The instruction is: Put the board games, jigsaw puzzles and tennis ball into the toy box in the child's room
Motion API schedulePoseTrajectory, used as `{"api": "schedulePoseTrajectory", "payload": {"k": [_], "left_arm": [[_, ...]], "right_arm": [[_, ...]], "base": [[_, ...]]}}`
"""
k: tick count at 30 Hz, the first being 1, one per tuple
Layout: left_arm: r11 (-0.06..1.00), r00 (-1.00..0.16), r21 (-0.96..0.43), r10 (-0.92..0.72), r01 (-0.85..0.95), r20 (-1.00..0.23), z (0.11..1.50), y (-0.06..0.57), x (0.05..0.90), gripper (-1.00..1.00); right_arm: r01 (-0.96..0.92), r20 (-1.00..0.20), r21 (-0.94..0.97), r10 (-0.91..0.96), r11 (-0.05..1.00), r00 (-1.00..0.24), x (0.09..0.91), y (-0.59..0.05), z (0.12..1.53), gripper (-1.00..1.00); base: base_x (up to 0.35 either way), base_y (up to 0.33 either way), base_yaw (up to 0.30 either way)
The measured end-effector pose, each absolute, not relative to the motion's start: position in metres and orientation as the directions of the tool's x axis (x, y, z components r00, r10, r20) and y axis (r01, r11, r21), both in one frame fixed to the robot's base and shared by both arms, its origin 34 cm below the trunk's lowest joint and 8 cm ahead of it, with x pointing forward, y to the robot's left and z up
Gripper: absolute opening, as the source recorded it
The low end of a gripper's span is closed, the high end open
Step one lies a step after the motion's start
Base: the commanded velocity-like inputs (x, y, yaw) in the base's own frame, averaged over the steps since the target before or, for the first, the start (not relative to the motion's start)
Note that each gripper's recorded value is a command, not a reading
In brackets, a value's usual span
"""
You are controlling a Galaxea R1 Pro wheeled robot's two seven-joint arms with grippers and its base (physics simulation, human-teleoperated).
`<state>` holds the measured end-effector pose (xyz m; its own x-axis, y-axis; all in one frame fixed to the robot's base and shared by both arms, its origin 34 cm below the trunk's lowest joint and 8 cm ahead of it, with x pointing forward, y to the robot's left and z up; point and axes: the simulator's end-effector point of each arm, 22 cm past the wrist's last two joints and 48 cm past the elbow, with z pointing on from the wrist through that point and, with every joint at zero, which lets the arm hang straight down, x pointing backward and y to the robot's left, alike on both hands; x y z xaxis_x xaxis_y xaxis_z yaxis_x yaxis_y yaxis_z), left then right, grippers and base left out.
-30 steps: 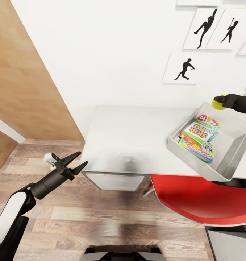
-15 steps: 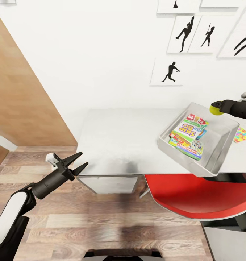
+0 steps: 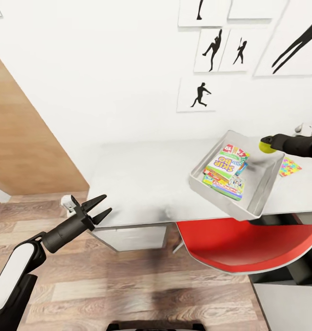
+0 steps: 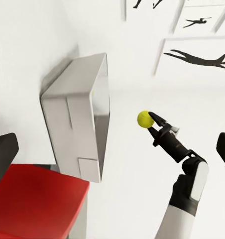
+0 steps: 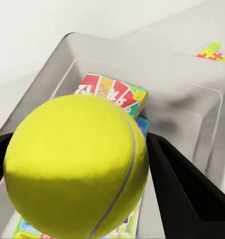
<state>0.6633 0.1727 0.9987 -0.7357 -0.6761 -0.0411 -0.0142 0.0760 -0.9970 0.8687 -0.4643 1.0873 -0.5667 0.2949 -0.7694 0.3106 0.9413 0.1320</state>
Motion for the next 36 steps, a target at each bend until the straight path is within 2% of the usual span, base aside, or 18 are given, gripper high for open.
{"api": "schedulePoseTrajectory", "payload": {"k": [15,26,36], "left_arm": [[0.084,-0.730,-0.996,-0.681,0.004,-0.060,1.010,0.174,0.664,1.00],[0.085,-0.728,-0.996,-0.683,0.008,-0.065,1.012,0.175,0.664,1.00],[0.084,-0.727,-0.996,-0.683,0.010,-0.065,1.012,0.175,0.664,1.00]], "right_arm": [[0.279,-0.760,0.182,0.315,0.943,-0.569,0.873,-0.432,1.089,-1.00],[0.267,-0.751,0.197,0.320,0.943,-0.577,0.873,-0.418,1.084,-1.00],[0.272,-0.740,0.193,0.322,0.943,-0.590,0.868,-0.416,1.074,-1.00]], "base": [[0.000,0.000,-0.132],[0.018,-0.008,-0.024],[0.153,-0.069,-0.003]]}}
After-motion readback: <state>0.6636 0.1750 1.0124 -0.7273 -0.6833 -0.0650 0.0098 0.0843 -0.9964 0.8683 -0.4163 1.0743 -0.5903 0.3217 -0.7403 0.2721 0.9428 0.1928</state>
